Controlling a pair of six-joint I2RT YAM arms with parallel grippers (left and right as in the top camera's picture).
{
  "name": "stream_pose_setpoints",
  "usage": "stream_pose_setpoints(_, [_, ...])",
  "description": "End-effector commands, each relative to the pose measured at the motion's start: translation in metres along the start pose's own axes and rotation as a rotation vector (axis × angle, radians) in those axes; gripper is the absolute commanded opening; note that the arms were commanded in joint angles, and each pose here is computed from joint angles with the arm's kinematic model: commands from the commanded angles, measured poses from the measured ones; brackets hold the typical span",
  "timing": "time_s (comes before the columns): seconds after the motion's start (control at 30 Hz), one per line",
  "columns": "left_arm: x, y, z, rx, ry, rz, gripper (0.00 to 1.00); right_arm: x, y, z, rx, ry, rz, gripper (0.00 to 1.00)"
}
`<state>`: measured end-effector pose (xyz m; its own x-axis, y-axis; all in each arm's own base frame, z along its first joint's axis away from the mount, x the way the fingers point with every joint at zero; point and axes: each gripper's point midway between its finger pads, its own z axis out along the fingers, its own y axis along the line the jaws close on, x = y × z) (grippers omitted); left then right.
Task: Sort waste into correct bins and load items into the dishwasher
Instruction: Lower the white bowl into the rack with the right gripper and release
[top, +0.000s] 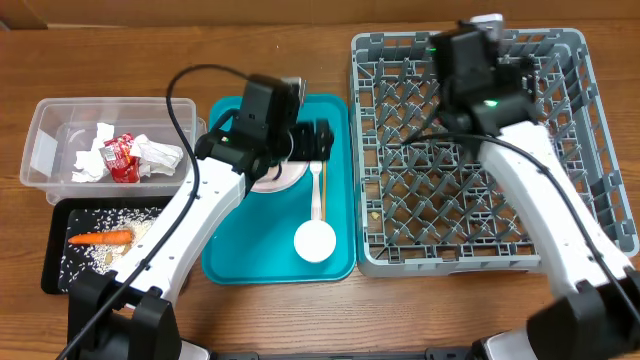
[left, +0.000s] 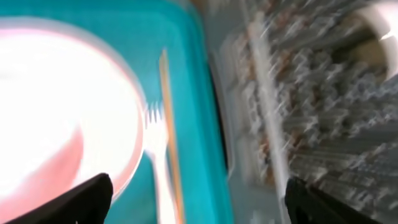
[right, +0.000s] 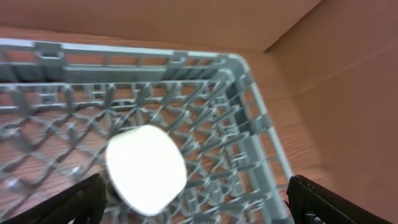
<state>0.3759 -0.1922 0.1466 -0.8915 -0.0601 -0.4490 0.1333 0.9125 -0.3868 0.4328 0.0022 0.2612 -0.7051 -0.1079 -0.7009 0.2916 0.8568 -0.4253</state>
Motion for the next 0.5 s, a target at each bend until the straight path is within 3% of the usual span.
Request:
stream_pose_setpoints(0.0, [0.015, 0.025, -0.003, -0.143, 0.047, -0.033, 0.92, -0.001, 0.012, -0.016, -0.184, 0.010, 0.125, 0.96])
stream_pose_setpoints(0.17, [0.031, 0.047, -0.009, -0.263, 0.099, -0.038, 0.93, 0.006, 0.018, -0.023, -0.247, 0.038, 0.113, 0.99])
stream_pose_setpoints(0.47, [0.013, 0.079, -0.007, -0.443, 0.025, 0.035, 0.95, 0.010, 0.020, -0.023, -0.255, 0.056, 0.102, 0.99])
